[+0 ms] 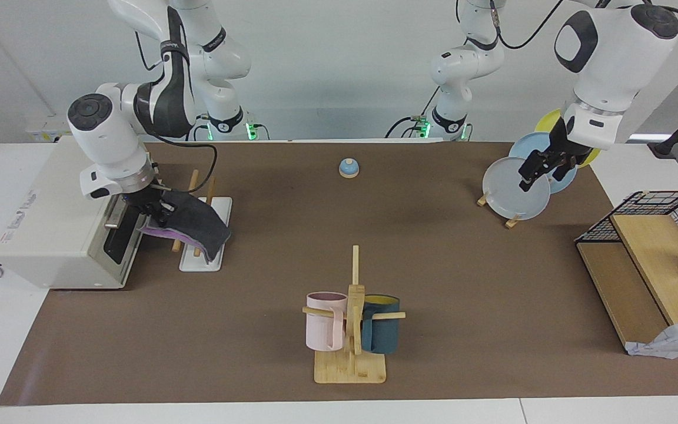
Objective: Fold towel and hang on rack
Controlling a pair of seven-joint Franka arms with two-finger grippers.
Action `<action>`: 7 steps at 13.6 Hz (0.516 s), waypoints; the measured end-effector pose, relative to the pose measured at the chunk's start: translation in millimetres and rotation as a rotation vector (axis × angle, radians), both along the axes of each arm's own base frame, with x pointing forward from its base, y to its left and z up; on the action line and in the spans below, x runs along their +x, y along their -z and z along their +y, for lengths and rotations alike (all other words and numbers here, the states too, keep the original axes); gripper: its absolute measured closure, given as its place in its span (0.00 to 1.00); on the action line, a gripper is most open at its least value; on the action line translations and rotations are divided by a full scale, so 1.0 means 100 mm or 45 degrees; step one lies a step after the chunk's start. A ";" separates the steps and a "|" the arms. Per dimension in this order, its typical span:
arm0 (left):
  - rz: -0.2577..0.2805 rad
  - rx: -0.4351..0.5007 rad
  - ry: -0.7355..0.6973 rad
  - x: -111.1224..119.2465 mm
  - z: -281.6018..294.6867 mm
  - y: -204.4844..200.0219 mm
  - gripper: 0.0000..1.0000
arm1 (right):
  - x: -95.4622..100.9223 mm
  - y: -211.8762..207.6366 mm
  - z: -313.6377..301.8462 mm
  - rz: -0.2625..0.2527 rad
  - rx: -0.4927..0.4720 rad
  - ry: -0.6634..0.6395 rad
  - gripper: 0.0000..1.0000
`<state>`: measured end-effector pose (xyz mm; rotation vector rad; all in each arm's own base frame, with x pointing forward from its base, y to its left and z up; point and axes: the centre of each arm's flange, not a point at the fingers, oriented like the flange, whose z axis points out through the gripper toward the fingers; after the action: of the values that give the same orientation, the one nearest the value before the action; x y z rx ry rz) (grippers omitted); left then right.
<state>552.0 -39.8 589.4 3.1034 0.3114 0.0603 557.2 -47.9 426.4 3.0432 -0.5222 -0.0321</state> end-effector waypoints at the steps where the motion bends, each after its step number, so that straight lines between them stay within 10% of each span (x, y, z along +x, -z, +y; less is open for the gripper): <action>1: 0.023 0.017 0.043 -0.02 0.04 -0.06 0.00 | -0.01 0.00 -0.04 0.003 0.000 -0.009 0.98; 7: 0.134 0.014 0.144 -0.17 0.17 -0.25 0.00 | -0.01 0.01 -0.07 0.005 0.000 -0.010 0.91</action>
<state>534.5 -23.2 614.9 3.1345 0.1374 -0.1033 556.1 -55.3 425.9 3.0443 -0.5100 -0.0371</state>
